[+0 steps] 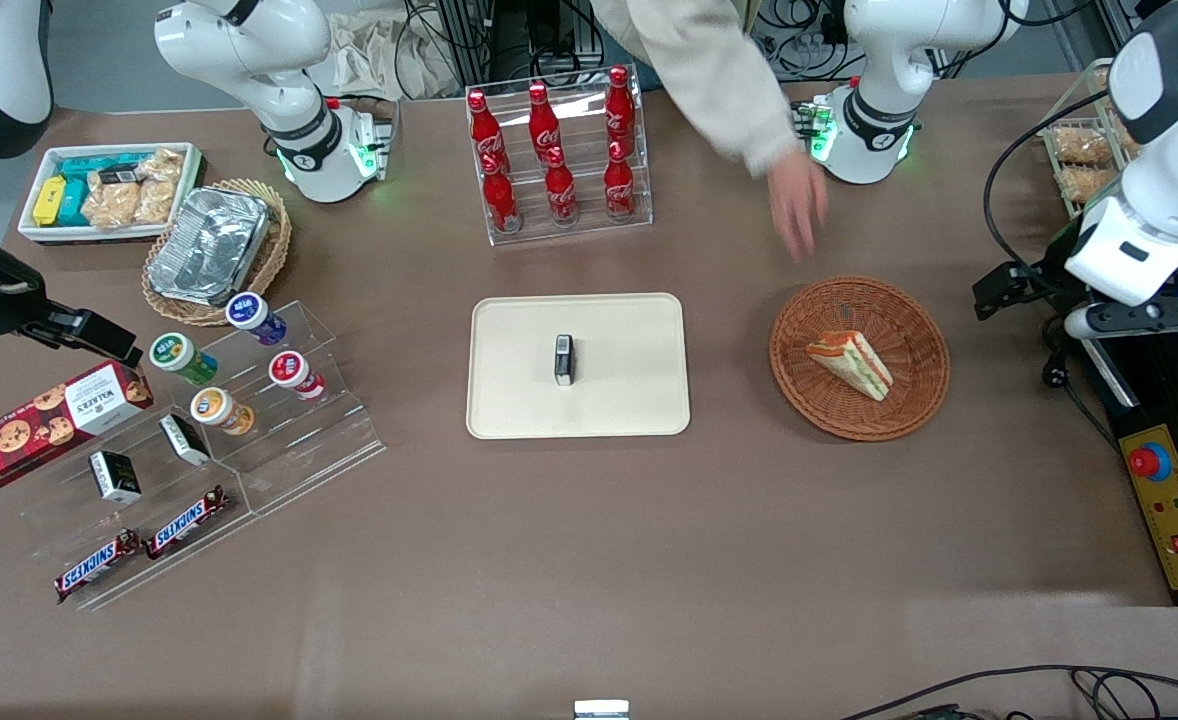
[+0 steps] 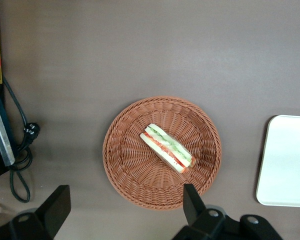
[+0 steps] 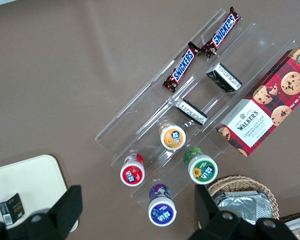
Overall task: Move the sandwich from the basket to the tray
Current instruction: 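Move the left gripper over the sandwich in the wicker basket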
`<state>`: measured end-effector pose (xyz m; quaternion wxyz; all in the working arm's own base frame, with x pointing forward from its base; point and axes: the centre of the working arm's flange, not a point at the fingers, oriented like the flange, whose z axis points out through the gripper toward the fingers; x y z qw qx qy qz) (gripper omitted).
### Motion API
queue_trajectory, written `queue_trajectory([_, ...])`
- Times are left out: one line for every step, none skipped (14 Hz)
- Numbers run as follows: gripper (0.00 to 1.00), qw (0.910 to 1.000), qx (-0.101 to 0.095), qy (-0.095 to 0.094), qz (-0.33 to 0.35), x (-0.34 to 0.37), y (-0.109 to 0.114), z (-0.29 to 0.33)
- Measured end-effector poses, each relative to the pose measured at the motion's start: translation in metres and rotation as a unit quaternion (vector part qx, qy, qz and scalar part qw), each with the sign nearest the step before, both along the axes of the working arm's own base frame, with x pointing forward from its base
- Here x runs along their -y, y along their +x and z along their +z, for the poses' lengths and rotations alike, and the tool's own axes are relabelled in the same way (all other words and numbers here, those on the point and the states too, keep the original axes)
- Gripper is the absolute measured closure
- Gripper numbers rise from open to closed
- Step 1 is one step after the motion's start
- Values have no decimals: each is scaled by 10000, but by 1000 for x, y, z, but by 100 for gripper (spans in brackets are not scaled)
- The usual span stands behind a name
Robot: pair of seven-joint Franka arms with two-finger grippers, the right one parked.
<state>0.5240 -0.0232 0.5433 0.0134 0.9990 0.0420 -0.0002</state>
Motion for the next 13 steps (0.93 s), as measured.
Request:
queue_trajectory([0,10000,4,0,-5,1,0,4])
queue_trajectory([0,10000,3,2,-20,3,0,6])
queue_trajectory([0,10000,-6,6,-31,4,0,6])
queue_trajectory([0,10000,-38,13,-42,6,0,5])
queue_trajectory([0,9999,-112,25,-51,6,0,1])
queue_trajectory([0,9997,-220,36,-54,6,0,-5])
queue_trajectory([0,9994,-341,45,-52,6,-1,-13])
queue_trajectory([0,9990,-451,50,-41,6,-3,-23])
queue_trajectory([0,9986,-525,52,-23,6,-6,-35])
queue_trajectory([0,9987,-515,50,24,6,-8,-49])
queue_trajectory([0,9988,-462,50,150,6,-10,-67])
queue_trajectory([0,9985,-436,54,334,6,-13,-85])
queue_trajectory([0,9977,-461,65,499,6,-17,-102])
